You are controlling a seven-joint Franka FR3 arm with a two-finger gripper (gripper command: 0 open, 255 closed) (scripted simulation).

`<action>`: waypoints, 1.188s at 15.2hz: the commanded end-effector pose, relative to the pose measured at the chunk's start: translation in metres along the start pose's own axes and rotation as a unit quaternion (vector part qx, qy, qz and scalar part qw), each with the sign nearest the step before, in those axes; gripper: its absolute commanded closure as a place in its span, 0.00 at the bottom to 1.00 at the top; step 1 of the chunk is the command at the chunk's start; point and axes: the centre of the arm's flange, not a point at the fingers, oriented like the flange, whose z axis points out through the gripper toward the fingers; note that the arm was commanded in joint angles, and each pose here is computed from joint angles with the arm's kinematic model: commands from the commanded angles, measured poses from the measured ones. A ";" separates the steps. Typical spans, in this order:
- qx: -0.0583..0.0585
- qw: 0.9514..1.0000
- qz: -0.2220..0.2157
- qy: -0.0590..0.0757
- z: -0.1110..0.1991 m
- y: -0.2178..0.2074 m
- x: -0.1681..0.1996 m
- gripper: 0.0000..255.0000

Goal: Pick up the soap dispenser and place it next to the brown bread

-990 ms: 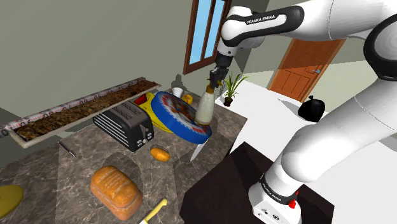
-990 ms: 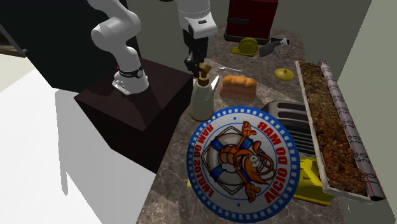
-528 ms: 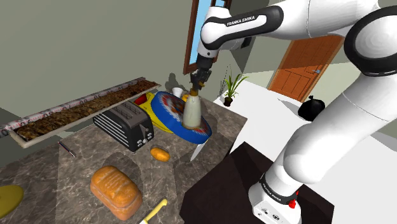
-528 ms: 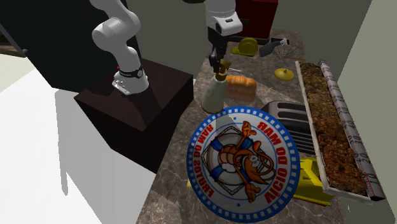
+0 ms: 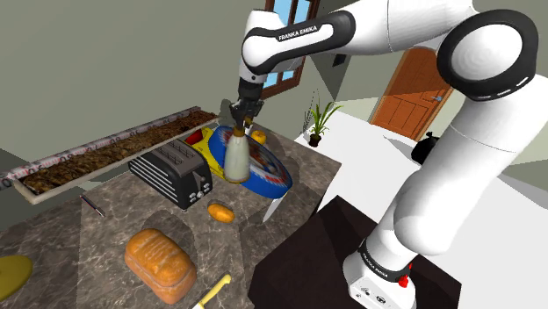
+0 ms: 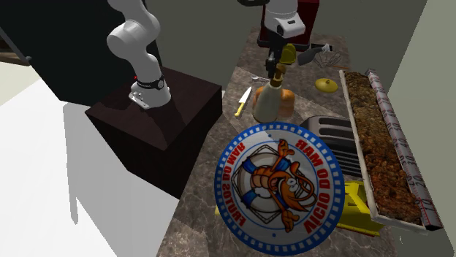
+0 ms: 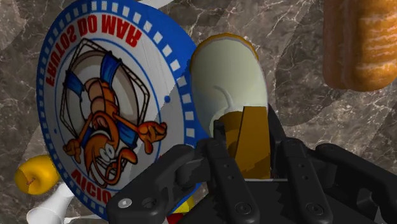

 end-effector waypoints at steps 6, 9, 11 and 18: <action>0.000 1.000 0.001 0.000 0.018 -0.075 0.052 1.00; 0.000 1.000 0.001 0.000 0.028 -0.107 0.073 1.00; 0.000 1.000 0.001 0.000 0.034 -0.128 0.088 1.00; 0.000 1.000 0.001 0.000 0.055 -0.203 0.138 1.00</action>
